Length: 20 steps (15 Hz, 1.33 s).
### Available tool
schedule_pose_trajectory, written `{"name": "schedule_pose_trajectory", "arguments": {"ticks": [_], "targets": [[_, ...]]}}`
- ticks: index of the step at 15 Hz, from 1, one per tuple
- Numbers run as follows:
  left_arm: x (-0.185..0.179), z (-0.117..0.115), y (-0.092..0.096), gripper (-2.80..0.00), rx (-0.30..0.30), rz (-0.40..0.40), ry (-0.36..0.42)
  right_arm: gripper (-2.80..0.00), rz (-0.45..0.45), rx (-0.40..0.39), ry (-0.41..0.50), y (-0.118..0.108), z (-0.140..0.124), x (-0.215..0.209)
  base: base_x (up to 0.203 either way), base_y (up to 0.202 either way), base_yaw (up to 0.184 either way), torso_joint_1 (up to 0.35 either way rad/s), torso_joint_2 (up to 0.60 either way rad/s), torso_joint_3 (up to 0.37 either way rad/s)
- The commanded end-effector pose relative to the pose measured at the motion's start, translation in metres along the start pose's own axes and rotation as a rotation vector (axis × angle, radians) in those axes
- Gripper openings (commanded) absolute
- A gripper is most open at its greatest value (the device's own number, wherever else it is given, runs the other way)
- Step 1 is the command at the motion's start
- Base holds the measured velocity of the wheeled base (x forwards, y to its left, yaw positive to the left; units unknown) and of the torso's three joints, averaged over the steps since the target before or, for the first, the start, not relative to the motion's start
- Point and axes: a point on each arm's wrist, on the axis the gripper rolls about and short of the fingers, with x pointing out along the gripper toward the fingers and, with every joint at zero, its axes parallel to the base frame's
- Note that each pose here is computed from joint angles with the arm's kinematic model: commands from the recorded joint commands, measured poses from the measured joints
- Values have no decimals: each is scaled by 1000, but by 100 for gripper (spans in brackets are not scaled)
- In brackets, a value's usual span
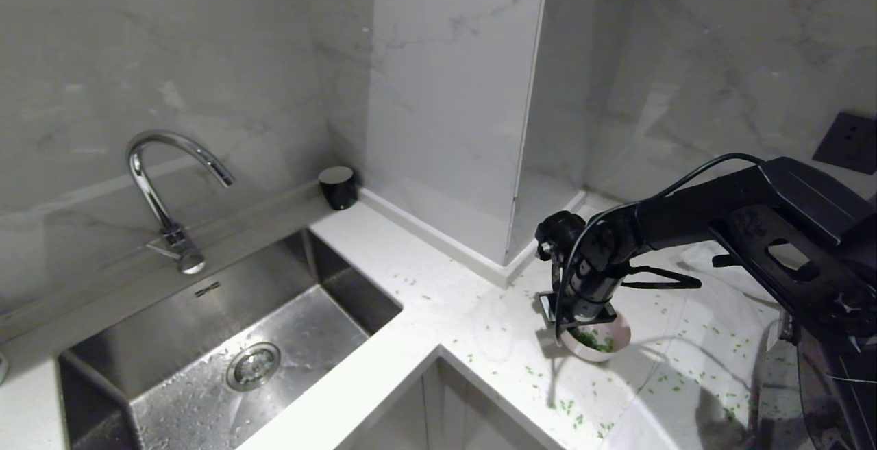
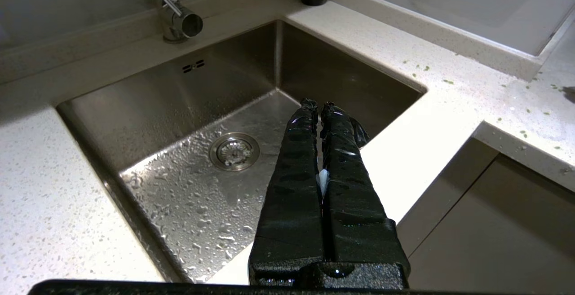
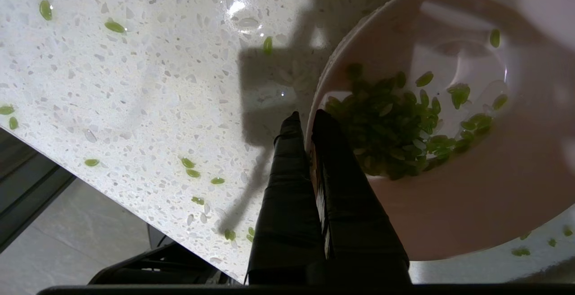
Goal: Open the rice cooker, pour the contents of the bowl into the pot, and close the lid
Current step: Turn on the tap
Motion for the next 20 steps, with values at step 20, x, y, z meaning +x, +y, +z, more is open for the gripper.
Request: {"name": "schedule_pose_trajectory", "arguments": {"ticks": [20], "targets": [[0, 0, 0, -280, 0, 1, -2, -280, 126, -169, -157, 120, 20, 0, 0, 0, 0, 0, 0, 0]]}}
